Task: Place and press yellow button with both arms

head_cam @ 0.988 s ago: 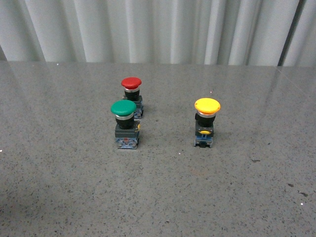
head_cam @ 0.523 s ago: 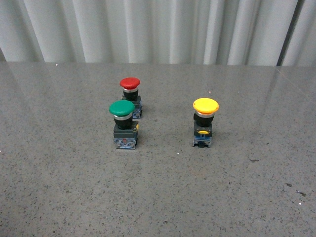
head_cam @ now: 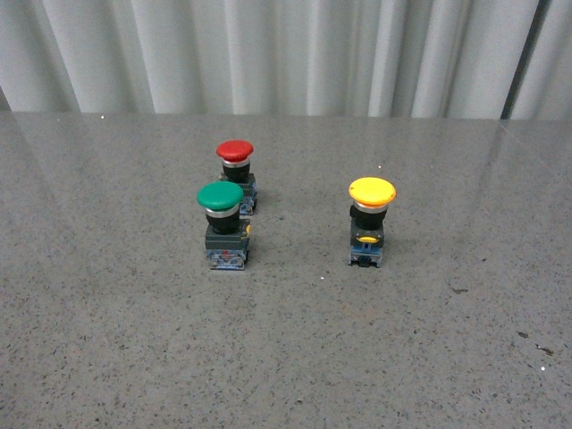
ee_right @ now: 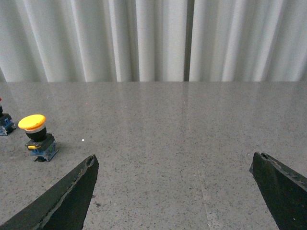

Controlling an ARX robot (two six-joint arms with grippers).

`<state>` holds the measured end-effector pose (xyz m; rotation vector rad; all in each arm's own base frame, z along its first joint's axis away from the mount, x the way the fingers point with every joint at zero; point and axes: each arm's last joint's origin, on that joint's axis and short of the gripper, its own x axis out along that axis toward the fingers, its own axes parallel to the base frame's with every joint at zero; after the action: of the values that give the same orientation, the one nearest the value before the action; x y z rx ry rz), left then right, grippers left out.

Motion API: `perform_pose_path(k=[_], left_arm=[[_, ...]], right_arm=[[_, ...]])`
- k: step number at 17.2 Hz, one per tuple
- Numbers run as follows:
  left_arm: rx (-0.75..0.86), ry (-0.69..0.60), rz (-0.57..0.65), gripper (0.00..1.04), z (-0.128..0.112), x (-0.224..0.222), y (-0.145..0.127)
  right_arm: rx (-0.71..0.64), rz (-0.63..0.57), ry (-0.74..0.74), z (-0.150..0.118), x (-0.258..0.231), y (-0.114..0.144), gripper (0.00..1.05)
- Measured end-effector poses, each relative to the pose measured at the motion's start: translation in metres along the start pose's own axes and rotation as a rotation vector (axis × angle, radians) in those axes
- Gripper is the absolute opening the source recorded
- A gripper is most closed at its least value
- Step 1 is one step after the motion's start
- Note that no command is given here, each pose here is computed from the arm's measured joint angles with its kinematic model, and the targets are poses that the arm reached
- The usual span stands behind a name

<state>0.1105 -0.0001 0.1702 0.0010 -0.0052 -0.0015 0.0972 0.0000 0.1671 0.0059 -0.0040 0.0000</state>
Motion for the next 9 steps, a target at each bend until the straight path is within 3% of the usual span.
perform_pose_path(k=[9], left_arm=[[0.000, 0.040, -0.002, 0.02, -0.006, -0.012, 0.000]], right_arm=[[0.000, 0.000, 0.000, 0.000, 0.000, 0.000, 0.98]])
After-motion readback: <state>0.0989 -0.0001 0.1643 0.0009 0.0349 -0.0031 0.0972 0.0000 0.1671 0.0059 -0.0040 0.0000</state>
